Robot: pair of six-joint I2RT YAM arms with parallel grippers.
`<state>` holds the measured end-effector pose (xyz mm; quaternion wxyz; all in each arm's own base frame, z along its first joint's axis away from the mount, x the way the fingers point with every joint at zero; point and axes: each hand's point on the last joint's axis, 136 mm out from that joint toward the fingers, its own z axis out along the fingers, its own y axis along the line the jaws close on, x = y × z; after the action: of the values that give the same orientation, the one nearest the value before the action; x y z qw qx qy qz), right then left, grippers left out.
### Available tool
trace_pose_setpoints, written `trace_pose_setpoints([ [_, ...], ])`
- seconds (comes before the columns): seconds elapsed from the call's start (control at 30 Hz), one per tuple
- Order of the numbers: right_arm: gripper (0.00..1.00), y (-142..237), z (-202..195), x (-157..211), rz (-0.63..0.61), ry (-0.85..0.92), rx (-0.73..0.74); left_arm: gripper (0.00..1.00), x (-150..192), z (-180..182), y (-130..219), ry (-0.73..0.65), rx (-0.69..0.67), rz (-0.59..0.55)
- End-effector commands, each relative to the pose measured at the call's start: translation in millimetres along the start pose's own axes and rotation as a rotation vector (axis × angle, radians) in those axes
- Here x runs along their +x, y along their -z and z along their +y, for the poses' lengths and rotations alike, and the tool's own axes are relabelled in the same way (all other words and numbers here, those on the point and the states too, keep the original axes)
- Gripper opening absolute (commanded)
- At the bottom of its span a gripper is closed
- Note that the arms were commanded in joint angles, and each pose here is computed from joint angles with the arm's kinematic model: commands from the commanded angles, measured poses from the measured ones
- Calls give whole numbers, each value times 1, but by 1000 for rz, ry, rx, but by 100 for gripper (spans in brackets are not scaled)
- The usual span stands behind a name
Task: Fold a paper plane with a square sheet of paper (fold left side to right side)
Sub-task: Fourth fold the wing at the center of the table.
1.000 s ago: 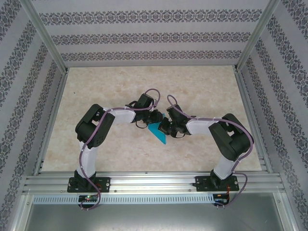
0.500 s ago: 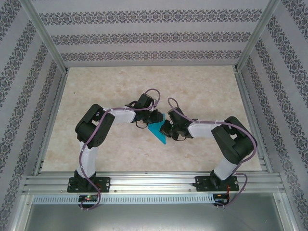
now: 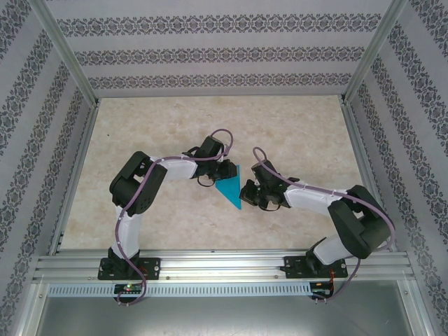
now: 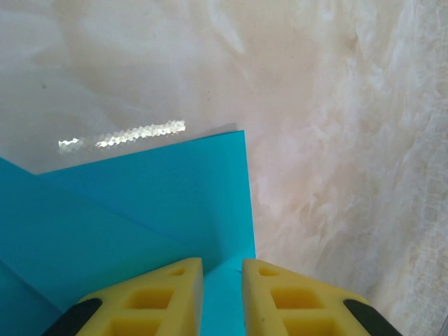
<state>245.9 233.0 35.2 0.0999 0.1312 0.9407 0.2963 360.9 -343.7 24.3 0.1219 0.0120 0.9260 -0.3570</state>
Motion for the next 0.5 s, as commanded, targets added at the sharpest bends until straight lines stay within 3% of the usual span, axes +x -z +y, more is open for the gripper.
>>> trace_pose_setpoints([
  [0.0,7,4,15,-10,-50,-8,-14,24,16,44,-11,43,-132,37],
  [0.47,7,-30,41,-23,-59,-89,-80,24,16,42,-12,40,-131,39],
])
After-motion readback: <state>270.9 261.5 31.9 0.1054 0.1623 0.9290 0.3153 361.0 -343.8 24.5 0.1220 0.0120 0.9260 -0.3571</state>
